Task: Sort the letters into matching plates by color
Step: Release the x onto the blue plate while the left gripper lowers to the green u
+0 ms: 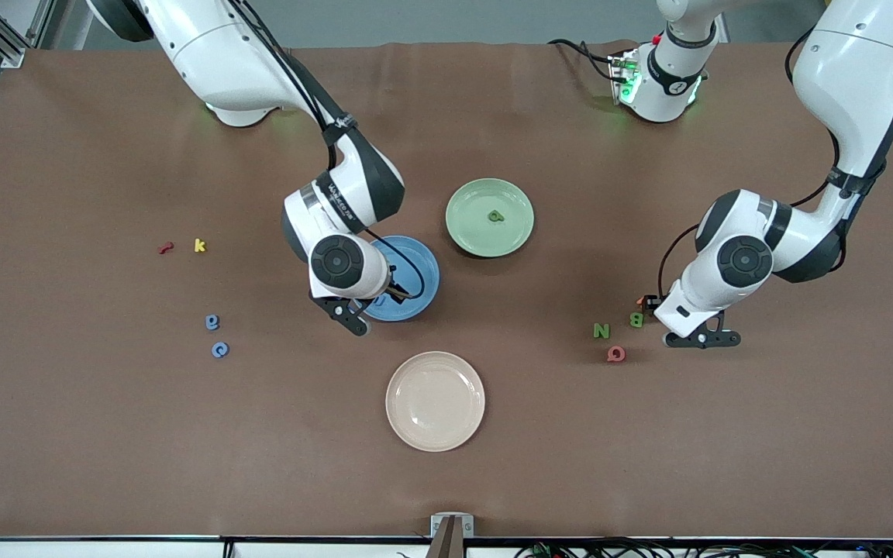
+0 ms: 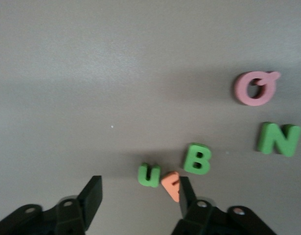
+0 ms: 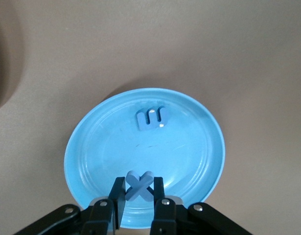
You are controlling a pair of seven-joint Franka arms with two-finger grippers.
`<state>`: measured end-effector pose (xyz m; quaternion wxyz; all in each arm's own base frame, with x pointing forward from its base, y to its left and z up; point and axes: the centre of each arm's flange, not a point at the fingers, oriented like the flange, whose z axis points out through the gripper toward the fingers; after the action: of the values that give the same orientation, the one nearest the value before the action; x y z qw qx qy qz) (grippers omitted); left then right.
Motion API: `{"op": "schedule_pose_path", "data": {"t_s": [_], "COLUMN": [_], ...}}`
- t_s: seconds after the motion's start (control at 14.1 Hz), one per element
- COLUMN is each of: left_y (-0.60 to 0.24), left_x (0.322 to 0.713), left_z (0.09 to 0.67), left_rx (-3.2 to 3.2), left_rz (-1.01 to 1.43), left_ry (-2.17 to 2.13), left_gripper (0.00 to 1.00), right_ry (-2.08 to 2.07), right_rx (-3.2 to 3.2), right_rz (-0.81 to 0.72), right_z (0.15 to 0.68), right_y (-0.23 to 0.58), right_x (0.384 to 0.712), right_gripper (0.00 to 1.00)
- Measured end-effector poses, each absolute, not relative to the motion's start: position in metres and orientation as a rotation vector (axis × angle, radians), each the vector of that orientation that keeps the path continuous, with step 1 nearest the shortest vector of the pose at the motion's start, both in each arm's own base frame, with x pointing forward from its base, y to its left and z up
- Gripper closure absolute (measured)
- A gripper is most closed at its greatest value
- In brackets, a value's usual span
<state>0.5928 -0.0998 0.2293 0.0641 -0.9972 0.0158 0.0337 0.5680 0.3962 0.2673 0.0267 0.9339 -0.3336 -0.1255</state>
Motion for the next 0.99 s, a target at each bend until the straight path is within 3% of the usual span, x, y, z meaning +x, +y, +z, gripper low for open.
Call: {"op": "schedule_pose_path", "data": {"t_s": [0.28, 0.99], "left_y": [-0.067, -0.088], "left_x": [0.599, 0.596], "left_z": [0.206, 0.198], "left_rx": [-3.048, -3.089], "left_rz": [0.090, 0.052], "left_ry": [0.002, 0.074], "left_gripper": [0.37, 0.43], "right_ry": [-1.065, -1.096], "right_rx": [2.904, 2.933], "right_rz": [-0.341, -0.290], "right_z": [0.248, 0.227], "right_y": [0.406, 0.417], "right_x": [0.556, 0.551], "right_gripper": [0.73, 0.73]}}
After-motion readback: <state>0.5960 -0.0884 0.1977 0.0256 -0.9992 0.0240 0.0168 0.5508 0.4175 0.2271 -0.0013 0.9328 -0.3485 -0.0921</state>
